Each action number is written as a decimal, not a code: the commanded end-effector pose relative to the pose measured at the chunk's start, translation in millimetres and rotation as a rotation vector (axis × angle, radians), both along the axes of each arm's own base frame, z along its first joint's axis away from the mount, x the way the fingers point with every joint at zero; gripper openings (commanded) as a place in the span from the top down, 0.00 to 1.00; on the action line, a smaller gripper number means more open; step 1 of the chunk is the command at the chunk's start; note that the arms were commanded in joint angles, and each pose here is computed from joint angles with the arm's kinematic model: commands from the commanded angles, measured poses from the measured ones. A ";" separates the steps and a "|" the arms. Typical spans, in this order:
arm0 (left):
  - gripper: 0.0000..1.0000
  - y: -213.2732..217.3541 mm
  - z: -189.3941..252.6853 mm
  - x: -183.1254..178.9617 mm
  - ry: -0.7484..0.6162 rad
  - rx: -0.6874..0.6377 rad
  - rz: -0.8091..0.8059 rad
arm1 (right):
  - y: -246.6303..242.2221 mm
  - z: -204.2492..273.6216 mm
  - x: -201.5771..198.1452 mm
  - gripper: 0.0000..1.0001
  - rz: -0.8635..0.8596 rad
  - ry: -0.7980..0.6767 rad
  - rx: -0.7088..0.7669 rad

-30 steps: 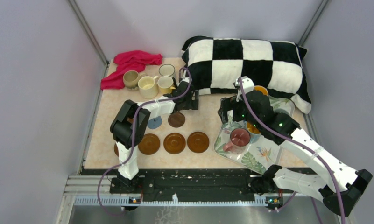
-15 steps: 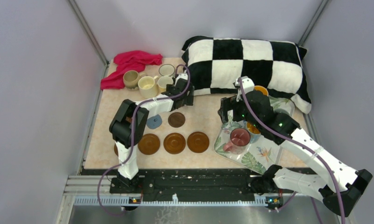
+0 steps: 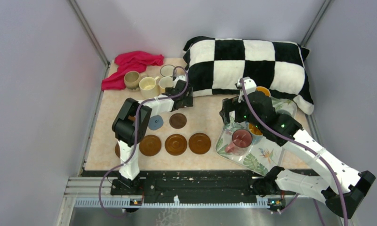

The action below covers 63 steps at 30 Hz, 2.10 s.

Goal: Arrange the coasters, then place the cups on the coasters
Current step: Move the coaster to the center of the board.

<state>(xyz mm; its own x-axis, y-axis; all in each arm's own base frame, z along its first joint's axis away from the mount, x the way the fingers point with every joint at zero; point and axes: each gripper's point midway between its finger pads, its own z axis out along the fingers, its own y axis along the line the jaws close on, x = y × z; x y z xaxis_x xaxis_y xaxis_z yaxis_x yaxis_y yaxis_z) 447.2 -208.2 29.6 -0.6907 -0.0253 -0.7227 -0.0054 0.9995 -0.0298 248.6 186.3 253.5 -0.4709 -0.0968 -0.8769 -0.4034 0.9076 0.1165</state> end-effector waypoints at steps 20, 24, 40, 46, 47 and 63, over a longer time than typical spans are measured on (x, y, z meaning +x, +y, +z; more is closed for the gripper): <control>0.02 -2.9 -19.7 6.3 0.035 -0.014 0.062 | 3.5 20.1 6.4 0.01 -0.010 -0.055 0.036; 0.05 -3.2 -22.4 -2.2 0.042 -0.009 0.051 | 3.4 19.4 6.9 0.01 -0.011 -0.054 0.035; 0.16 -23.1 -29.3 -27.7 0.067 0.012 -0.023 | 5.4 20.9 6.5 0.01 -0.005 -0.051 0.040; 0.16 -39.5 -29.6 -40.1 0.077 0.009 -0.065 | 6.1 21.3 5.8 0.01 -0.002 -0.047 0.044; 0.16 -42.5 -29.7 -42.7 0.079 0.009 -0.073 | 6.1 21.5 5.8 0.01 -0.003 -0.046 0.045; 0.15 -86.9 -31.0 -94.4 0.123 0.010 -0.212 | 5.1 30.4 2.3 0.01 -0.013 -0.037 0.073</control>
<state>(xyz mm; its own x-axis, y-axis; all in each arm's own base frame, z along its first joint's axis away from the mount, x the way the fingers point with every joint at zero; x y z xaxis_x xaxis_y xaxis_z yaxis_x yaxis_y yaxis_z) 400.7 -294.6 26.5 -0.6659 0.0719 -0.7426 0.1441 0.9890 -0.0335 250.1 188.7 254.7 -0.4812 -0.0847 -0.8725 -0.3955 0.9092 0.1298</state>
